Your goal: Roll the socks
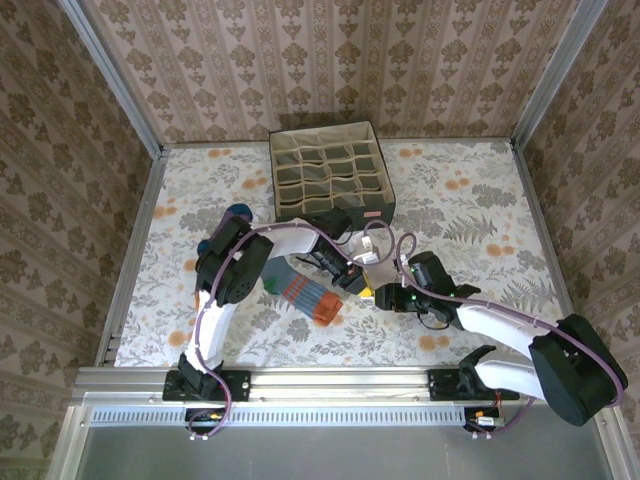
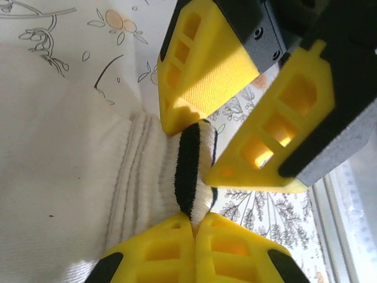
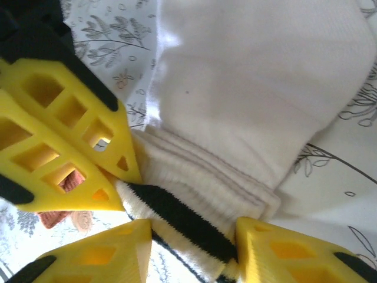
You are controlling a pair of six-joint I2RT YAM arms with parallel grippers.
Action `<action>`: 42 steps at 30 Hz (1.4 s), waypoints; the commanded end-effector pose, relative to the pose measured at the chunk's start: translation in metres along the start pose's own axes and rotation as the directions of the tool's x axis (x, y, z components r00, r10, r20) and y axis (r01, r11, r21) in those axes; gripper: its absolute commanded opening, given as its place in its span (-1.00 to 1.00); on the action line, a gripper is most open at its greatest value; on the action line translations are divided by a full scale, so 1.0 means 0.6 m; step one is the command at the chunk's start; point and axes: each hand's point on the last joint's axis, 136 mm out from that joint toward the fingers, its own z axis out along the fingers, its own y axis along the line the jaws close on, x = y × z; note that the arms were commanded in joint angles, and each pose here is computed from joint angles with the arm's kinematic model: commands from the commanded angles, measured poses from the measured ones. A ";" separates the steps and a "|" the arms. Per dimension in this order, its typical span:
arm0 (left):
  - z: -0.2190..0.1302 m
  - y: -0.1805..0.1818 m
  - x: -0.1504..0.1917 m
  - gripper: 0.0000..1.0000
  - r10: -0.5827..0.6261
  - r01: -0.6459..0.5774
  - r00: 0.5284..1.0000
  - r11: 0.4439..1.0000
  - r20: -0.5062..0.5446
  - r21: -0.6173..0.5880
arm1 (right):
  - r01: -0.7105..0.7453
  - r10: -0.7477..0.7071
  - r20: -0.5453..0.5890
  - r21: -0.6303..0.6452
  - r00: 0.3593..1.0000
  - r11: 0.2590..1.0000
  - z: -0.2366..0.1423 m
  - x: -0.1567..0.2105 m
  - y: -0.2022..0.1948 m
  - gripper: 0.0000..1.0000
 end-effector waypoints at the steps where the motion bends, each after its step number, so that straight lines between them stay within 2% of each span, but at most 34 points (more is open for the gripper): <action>1: -0.004 -0.016 -0.008 -1.00 -0.027 0.023 0.998 0.998 0.060 0.064 | 0.085 -0.081 0.042 -0.093 0.996 0.992 -0.008 -0.006 0.029 -0.03; 6: -0.008 -0.019 -0.007 -1.00 -0.042 0.034 0.995 0.996 0.091 0.086 | 0.137 -0.129 0.091 -0.098 0.988 0.986 -0.011 -0.019 0.034 -0.04; 16: -0.023 -0.016 -0.006 -1.00 -0.070 0.056 0.987 0.994 0.148 0.098 | 0.165 -0.163 0.023 -0.094 0.986 0.982 0.026 -0.014 0.038 -0.12; 18: -0.024 -0.012 -0.004 -1.00 -0.079 0.065 0.984 0.993 0.157 0.094 | 0.165 -0.164 0.017 -0.083 0.986 0.983 0.030 -0.015 0.034 -0.28; 22: -0.026 -0.002 0.004 -1.00 -0.088 0.081 0.984 0.995 0.154 0.053 | 0.146 -0.146 0.003 -0.030 0.989 0.989 0.031 -0.016 0.019 -0.78; 25: -0.029 0.007 0.010 -0.96 -0.068 0.071 0.987 0.997 0.149 -0.018 | 0.101 -0.100 -0.051 0.023 0.994 0.995 0.032 -0.010 0.008 -0.98; 27: -0.032 0.013 0.012 -0.90 -0.035 0.047 0.987 0.996 0.155 -0.074 | 0.070 -0.063 -0.109 0.056 0.992 0.996 0.036 -0.003 0.000 -1.00; 31: -0.040 0.025 0.013 -0.64 0.028 0.004 0.986 0.982 0.165 -0.189 | 0.003 0.042 -0.244 0.183 0.969 0.983 0.049 0.018 -0.034 -1.00; 35: -0.059 0.026 0.006 -0.57 0.121 -0.062 0.975 0.954 0.187 -0.294 | -0.063 0.140 -0.310 0.247 0.940 0.967 0.060 0.030 -0.053 -1.00; 38: -0.078 0.018 0.001 -0.55 0.243 -0.151 0.950 0.907 0.196 -0.393 | -0.103 0.195 -0.339 0.272 0.920 0.957 0.064 0.034 -0.059 -1.00; 40: -0.089 0.007 0.002 -0.52 0.352 -0.237 0.918 0.854 0.180 -0.462 | -0.123 0.223 -0.357 0.282 0.907 0.951 0.066 0.034 -0.060 -1.00; 42: -0.094 0.000 0.003 -0.37 0.439 -0.307 0.887 0.790 0.141 -0.531 | -0.131 0.240 -0.373 0.293 0.896 0.947 0.066 0.033 -0.062 -1.00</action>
